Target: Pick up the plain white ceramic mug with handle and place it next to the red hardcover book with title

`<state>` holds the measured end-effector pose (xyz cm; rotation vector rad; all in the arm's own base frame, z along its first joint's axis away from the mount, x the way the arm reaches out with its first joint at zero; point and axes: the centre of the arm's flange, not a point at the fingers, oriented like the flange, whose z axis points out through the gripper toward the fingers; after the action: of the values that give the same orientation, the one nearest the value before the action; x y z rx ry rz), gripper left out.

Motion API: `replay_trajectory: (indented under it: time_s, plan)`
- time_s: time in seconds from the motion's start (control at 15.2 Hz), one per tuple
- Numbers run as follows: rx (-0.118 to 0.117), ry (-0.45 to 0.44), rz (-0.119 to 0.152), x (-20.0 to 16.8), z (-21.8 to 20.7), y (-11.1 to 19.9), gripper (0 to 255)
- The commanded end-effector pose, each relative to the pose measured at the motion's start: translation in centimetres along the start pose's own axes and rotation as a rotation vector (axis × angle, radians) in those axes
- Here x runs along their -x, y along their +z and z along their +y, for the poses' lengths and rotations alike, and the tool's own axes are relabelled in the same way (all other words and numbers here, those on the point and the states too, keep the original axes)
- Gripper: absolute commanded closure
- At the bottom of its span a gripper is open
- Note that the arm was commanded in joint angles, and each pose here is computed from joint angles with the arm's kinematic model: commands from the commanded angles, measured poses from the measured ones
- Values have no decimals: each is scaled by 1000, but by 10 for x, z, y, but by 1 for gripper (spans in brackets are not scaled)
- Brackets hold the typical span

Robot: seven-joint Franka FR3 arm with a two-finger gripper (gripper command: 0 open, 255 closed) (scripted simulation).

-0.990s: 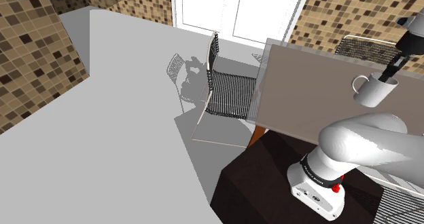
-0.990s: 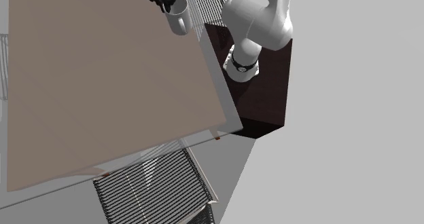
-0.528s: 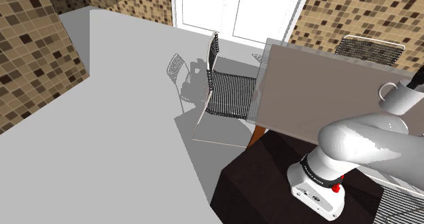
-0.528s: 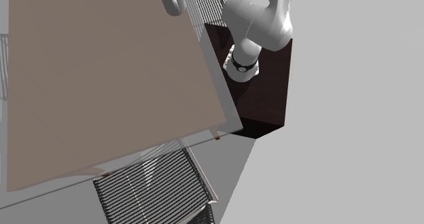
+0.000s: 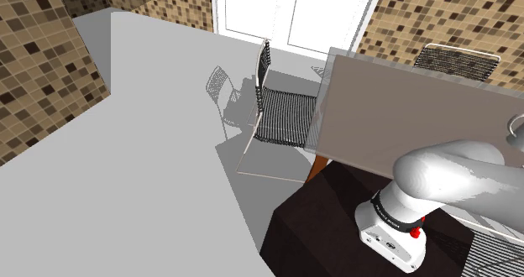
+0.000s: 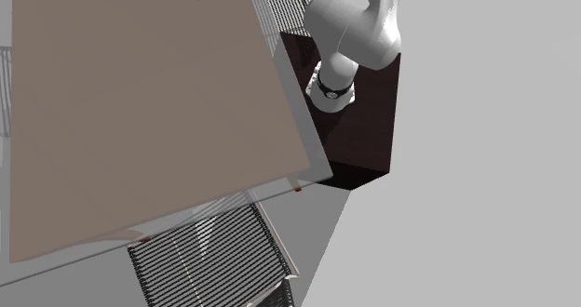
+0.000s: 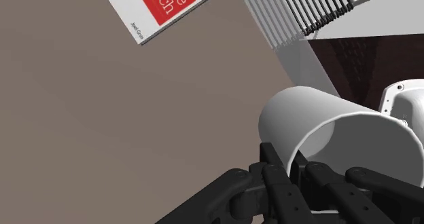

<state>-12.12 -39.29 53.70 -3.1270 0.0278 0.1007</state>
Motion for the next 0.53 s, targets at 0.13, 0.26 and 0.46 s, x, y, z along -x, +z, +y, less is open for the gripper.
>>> replay_trajectory:
  time_s: [0.13, 0.26, 0.46]
  plan:
    - [0, -1, -2, 30, 22, 11, 255]
    - [0, -1, -2, 30, 22, 21, 255]
    - [0, -1, -2, 29, 22, 37, 255]
